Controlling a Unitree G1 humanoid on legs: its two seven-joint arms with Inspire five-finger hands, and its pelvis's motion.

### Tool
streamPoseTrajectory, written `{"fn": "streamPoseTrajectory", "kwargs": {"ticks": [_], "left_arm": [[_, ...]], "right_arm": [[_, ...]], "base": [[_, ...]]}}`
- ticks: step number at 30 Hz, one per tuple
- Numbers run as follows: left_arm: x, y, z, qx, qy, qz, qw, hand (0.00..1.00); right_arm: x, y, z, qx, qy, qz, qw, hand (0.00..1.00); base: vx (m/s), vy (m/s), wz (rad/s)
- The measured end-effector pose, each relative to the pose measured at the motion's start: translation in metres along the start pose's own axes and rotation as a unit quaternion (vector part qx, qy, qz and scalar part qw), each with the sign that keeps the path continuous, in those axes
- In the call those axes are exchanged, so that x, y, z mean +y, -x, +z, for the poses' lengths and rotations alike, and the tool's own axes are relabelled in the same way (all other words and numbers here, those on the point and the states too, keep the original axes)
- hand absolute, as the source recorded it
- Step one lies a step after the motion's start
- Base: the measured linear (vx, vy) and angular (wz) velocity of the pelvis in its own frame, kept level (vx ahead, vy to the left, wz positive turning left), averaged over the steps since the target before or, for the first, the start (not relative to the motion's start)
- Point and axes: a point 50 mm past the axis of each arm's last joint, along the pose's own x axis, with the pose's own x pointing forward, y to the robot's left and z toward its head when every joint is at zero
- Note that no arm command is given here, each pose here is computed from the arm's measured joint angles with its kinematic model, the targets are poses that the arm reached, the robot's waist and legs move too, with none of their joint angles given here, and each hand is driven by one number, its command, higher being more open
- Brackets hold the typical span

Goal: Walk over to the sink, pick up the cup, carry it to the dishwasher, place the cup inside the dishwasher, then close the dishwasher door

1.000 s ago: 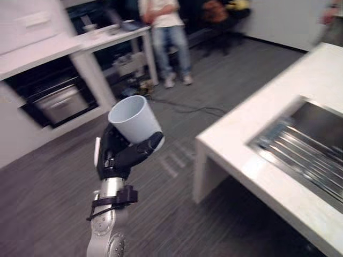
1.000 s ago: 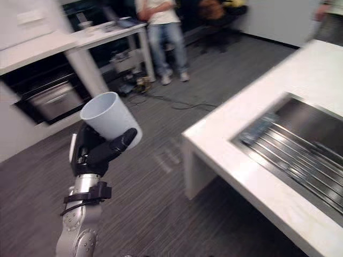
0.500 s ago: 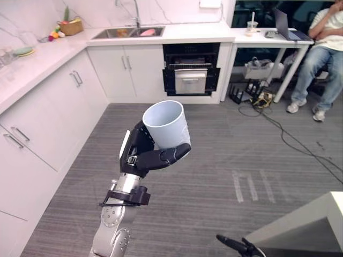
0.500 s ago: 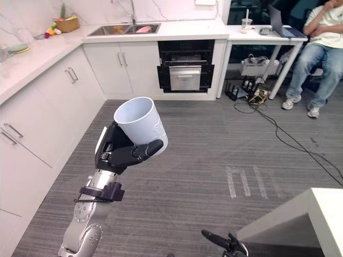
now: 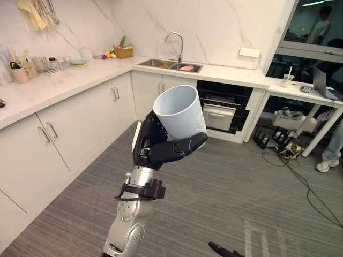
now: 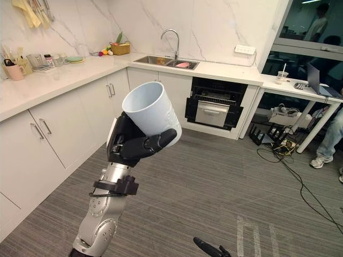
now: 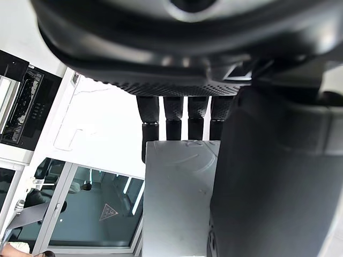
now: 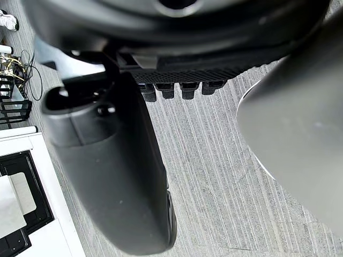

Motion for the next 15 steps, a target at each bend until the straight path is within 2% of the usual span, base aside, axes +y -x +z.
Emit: {"fn": "streamPoseTrajectory", "kwargs": {"ticks": [5, 9, 12, 15], "left_arm": [[0.002, -0.001, 0.002, -0.01, 0.003, 0.008, 1.0, 0.0], [0.005, -0.002, 0.005, -0.03, 0.021, 0.026, 0.999, 0.0], [0.009, -0.002, 0.007, -0.051, 0.033, 0.051, 0.997, 0.0], [0.022, 0.006, 0.014, -0.093, 0.038, 0.112, 0.989, 0.0]], "right_arm": [[-0.002, 0.0, -0.004, 0.003, -0.003, 0.004, 1.0, 1.0], [-0.006, 0.001, -0.009, -0.007, -0.013, 0.051, 0.999, 1.0], [-0.012, 0.003, -0.015, -0.013, 0.014, 0.086, 0.996, 1.0], [-0.012, 0.002, -0.014, -0.004, 0.041, 0.109, 0.993, 1.0]], "base": [[-0.01, -0.004, -0.18], [0.01, -0.031, -0.05], [0.09, -0.041, 0.24], [0.09, -0.011, 0.24]]}}
